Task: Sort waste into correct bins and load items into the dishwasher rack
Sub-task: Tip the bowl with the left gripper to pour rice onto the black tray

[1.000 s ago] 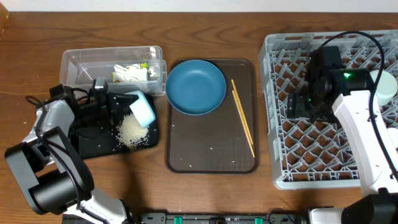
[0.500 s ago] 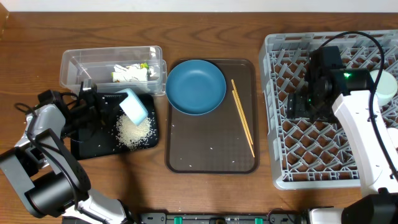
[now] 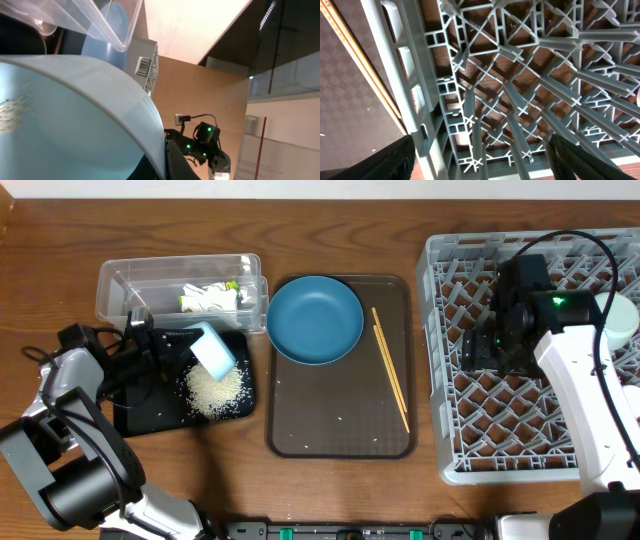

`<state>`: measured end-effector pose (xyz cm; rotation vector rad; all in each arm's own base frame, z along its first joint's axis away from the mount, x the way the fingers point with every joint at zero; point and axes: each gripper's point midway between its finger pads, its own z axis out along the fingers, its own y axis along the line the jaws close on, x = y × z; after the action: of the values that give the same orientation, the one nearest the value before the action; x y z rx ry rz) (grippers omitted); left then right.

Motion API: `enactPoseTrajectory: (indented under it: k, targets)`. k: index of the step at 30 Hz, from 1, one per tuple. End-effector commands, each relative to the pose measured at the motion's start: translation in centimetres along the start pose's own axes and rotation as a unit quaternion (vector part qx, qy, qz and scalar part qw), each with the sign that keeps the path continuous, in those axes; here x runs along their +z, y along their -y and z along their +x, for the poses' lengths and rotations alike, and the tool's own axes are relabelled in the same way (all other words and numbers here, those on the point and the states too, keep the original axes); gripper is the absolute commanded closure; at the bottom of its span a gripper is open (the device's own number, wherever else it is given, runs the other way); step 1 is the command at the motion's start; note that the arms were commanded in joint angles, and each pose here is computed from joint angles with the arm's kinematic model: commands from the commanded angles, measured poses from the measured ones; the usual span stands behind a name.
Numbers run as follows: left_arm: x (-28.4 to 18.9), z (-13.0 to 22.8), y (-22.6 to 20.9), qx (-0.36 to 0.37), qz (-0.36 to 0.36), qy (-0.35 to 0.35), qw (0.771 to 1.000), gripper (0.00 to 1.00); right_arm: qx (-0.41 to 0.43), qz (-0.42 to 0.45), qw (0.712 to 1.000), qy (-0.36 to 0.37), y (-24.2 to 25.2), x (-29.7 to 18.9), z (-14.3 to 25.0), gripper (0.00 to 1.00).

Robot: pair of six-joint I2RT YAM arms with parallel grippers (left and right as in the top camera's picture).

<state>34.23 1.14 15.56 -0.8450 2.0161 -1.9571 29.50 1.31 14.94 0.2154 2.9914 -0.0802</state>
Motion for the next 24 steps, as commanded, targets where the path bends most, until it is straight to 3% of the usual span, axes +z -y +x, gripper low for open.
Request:
enactPoseTrajectory:
  k: [1,10,12,16,20,24]
  targets:
    - [-0.2,-0.2,-0.2,-0.013,0.000,0.004,1.000,0.94,0.003,-0.001,1.000,-0.002,0.0,0.0,0.1,0.17]
    - [-0.2,-0.5,0.4,0.031,0.014,0.003,0.999,0.94,0.002,0.000,1.000,-0.005,0.0,0.0,0.2,0.17]
    - [-0.4,-1.0,-1.3,-0.003,-0.036,0.017,0.999,0.94,0.002,0.000,1.000,-0.005,0.0,0.0,0.2,0.17]
    - [-0.3,-0.7,-0.3,-0.001,-0.008,0.009,1.000,0.94,0.002,0.000,1.000,-0.007,0.1,0.0,0.3,0.17]
    - [-0.3,-0.8,-1.7,-0.025,-0.046,0.018,0.998,0.94,0.002,-0.001,1.000,-0.005,0.0,0.0,0.3,0.17]
    - [-0.2,-0.5,-0.3,0.016,-0.006,0.007,1.000,0.94,0.002,0.000,1.000,-0.007,0.1,0.0,0.3,0.17]
